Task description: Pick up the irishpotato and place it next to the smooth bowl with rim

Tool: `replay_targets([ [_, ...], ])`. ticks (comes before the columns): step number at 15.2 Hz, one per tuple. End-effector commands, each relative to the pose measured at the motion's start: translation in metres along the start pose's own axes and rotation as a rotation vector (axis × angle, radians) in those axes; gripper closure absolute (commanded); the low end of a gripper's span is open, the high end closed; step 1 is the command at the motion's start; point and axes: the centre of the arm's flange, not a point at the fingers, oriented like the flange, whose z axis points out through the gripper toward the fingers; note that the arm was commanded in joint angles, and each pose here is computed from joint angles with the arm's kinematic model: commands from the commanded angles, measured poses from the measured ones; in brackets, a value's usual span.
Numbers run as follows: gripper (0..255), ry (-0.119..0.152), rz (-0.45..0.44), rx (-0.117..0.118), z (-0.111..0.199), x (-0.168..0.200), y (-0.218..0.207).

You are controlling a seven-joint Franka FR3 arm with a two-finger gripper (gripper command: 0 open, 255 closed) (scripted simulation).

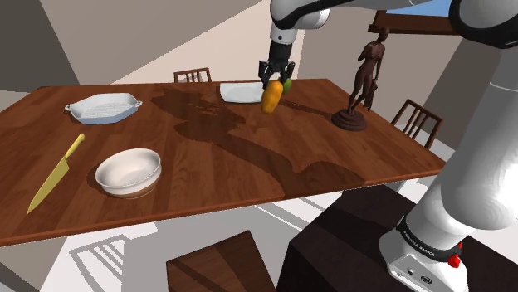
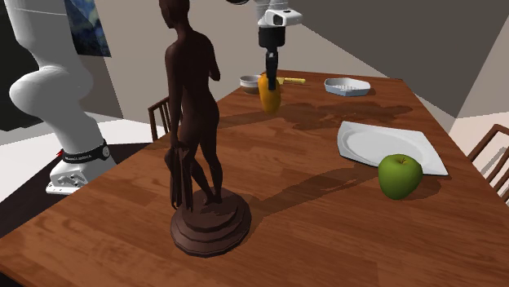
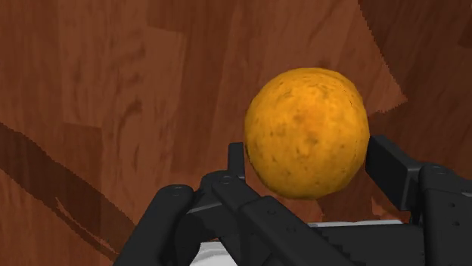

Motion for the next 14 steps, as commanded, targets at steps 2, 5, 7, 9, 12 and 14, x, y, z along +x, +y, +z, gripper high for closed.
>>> replay_targets([
  [2, 255, 0.0, 0.001, 0.0, 0.0, -0.019, -0.035],
  [5, 255, 0.0, 0.001, 0.0, 0.002, -0.037, -0.07],
  [7, 255, 0.0, 0.001, 0.0, 0.003, -0.049, -0.094],
  [9, 255, 0.0, 0.001, 0.0, 0.004, -0.061, -0.117],
  [12, 255, 0.0, 0.001, 0.0, 0.006, -0.079, -0.152],
  [14, 255, 0.0, 0.001, 0.0, 0.007, -0.091, -0.176],
])
